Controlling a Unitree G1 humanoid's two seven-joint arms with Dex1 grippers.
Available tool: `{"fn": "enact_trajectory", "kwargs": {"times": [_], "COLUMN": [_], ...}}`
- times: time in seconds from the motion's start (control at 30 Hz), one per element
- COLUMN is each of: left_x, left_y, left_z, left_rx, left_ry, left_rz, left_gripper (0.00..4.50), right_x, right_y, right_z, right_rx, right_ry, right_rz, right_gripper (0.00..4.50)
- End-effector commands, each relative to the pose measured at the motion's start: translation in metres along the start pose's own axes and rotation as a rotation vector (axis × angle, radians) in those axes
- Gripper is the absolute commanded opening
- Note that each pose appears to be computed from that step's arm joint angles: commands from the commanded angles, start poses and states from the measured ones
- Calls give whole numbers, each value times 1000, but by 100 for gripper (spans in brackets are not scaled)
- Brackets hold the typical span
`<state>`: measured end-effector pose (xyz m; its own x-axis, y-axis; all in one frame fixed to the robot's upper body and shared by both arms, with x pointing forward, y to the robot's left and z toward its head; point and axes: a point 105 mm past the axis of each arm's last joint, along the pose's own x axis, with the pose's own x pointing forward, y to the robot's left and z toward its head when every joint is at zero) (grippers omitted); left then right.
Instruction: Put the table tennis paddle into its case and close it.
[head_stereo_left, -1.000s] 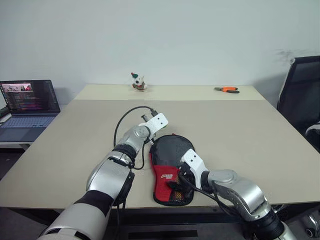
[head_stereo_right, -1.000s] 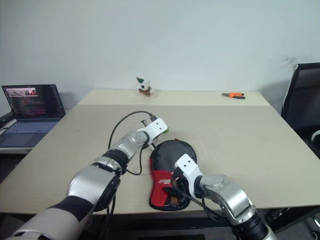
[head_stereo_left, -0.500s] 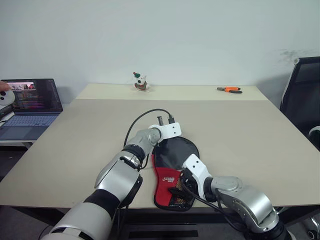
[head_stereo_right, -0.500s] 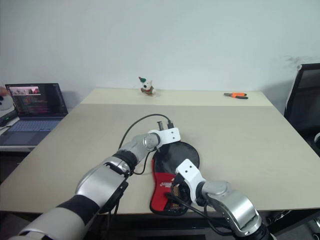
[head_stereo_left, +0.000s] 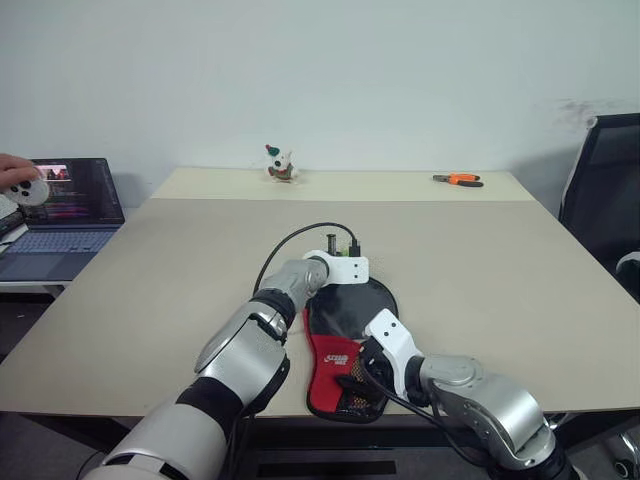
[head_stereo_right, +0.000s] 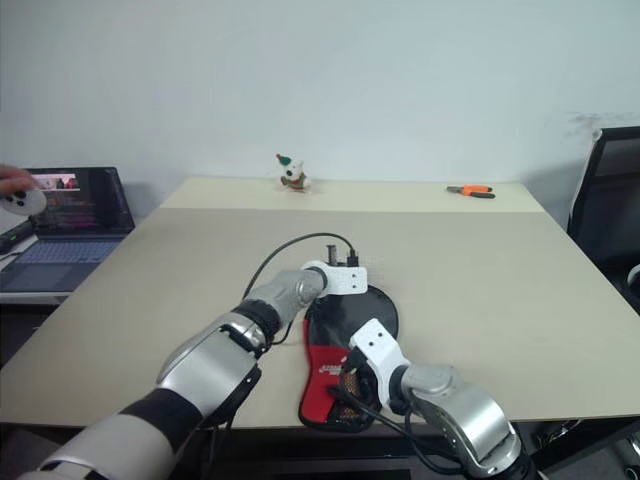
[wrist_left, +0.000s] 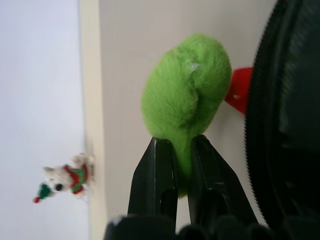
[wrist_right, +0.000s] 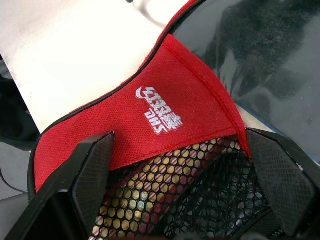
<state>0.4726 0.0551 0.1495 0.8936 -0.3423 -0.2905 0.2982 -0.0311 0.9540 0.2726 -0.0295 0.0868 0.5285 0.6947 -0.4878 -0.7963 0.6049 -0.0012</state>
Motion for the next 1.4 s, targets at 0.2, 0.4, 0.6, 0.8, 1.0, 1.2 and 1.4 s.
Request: {"fn": "enact_trajectory", "kwargs": {"times": [0.2, 0.4, 0.6, 0.8, 1.0, 1.2, 1.4], "left_x": [0, 0, 0, -3, -10, -17, -15], "left_y": [44, 46, 40, 28, 13, 0, -5], "left_z": [40, 50, 93, 127, 158, 179, 176], "left_rx": [171, 243, 335, 375, 387, 369, 315], "left_ry": [-89, -109, -235, -357, -490, -594, -575], "left_rz": [151, 171, 183, 167, 124, 71, 19], "left_gripper": [1, 1, 1, 1, 1, 1, 1], "right_x": [8, 9, 10, 10, 11, 13, 13], "right_y": [25, 27, 28, 28, 29, 27, 24], "right_z": [-43, -43, -42, -42, -42, -40, -39], "right_rx": [97, 101, 104, 108, 107, 102, 99], "right_ry": [178, 175, 172, 169, 167, 163, 161], "right_rz": [110, 111, 111, 108, 109, 110, 107], "right_gripper": [450, 450, 450, 450, 450, 450, 450]}}
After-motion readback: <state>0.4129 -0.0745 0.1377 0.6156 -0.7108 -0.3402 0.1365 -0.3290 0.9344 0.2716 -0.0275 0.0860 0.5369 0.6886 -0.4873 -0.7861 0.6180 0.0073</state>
